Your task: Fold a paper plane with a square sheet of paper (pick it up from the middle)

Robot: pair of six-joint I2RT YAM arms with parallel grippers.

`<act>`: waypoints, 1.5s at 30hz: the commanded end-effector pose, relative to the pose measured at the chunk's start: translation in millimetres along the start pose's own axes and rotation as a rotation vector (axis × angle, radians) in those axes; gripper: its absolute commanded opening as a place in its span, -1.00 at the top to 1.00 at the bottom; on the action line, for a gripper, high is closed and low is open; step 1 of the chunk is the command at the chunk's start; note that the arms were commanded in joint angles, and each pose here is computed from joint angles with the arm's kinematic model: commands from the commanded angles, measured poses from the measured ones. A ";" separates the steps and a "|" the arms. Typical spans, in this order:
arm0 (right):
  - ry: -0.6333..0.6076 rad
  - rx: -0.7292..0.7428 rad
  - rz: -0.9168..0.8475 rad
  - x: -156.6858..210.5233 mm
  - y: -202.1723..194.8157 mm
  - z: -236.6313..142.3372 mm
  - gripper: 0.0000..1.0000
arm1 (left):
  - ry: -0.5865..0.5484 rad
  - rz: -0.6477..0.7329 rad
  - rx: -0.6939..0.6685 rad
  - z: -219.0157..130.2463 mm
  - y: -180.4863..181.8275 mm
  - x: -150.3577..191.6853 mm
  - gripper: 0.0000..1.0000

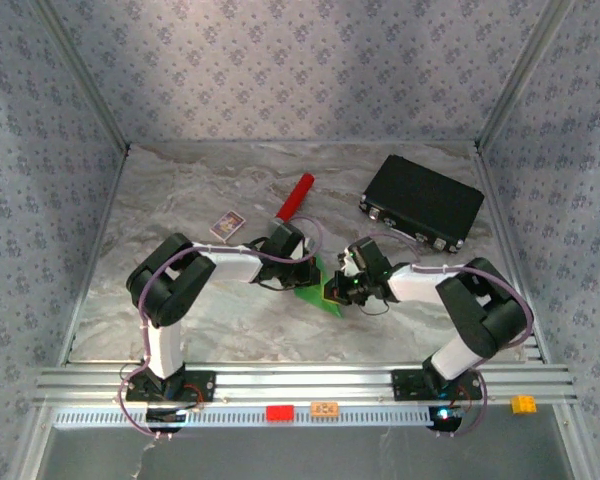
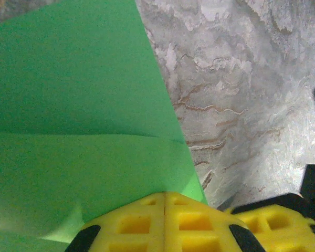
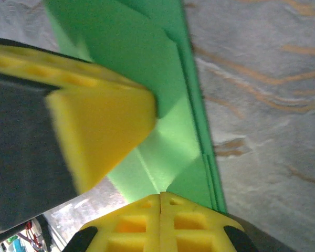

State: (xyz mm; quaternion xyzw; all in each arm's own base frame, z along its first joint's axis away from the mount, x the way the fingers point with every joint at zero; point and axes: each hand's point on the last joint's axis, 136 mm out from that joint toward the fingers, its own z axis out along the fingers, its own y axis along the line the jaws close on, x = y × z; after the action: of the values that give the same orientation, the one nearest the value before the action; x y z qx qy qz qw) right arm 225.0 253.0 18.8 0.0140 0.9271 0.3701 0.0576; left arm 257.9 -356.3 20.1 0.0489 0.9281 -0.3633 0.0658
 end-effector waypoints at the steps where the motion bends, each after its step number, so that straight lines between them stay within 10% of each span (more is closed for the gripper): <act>1: 0.017 0.095 0.037 9.3 -27.3 3.1 0.98 | 0.041 -0.030 -0.109 9.2 37.0 13.2 0.94; 15: -0.013 0.070 0.233 49.3 -45.7 7.4 1.00 | -0.062 0.017 -0.023 -30.1 -18.0 -10.2 0.77; 45: 0.024 0.158 0.211 72.7 -70.5 8.1 1.00 | -0.079 -0.087 -0.108 -7.3 33.4 -13.4 0.90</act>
State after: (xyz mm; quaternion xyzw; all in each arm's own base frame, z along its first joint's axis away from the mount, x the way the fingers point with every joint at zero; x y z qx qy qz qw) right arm 205.3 257.7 16.6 0.0898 0.8991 0.4199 0.0847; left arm 244.0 -350.8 20.0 0.0186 0.9313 -0.3600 0.0519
